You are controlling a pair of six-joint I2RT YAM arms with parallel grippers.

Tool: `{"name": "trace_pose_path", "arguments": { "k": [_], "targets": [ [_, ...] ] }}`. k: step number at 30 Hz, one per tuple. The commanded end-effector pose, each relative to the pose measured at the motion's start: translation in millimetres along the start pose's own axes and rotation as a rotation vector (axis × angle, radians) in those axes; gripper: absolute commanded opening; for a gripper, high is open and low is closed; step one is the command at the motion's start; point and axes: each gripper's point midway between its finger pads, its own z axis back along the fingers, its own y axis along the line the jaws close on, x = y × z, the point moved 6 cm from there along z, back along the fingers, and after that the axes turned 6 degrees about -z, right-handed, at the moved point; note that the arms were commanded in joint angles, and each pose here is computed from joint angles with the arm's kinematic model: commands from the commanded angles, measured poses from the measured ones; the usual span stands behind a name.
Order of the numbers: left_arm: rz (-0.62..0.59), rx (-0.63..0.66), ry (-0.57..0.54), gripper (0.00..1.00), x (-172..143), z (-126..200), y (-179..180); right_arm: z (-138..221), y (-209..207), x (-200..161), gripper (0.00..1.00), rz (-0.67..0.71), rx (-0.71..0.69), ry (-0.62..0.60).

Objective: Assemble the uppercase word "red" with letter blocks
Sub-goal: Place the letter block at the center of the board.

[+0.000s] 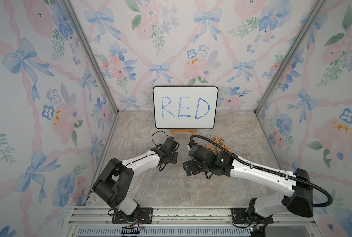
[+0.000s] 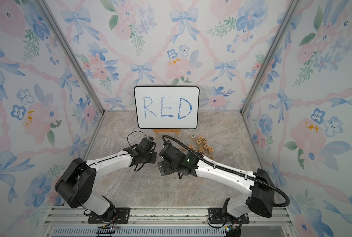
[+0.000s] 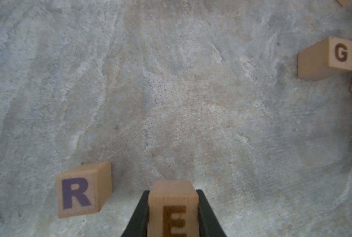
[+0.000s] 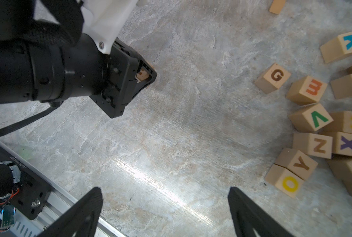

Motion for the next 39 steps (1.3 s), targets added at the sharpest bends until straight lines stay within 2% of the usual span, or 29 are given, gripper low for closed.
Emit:
{"name": "trace_pose_path", "arguments": {
  "k": [1,13,16,20,22,30,39],
  "targets": [
    [0.026,-0.020,-0.003,0.18,3,-9,-1,6,5,5,0.97,0.003,-0.011,-0.020],
    [0.031,-0.030,0.036,0.19,-4,-33,0,9,-1,5,0.97,0.032,-0.038,-0.016],
    [0.033,-0.035,0.033,0.25,-3,-34,-1,9,-2,5,0.97,0.033,-0.041,-0.016],
    [0.032,-0.033,0.032,0.28,-3,-35,-1,9,-4,5,0.97,0.035,-0.043,-0.012],
    [0.033,-0.039,0.029,0.34,-1,-34,-2,8,-5,5,0.97,0.034,-0.045,-0.010],
    [0.033,-0.040,0.022,0.39,0,-32,-2,9,-11,6,0.97,0.028,-0.052,-0.012],
    [0.035,-0.057,-0.018,0.61,10,-20,-5,10,-19,8,0.97,0.014,-0.058,-0.019]
  ]
}}
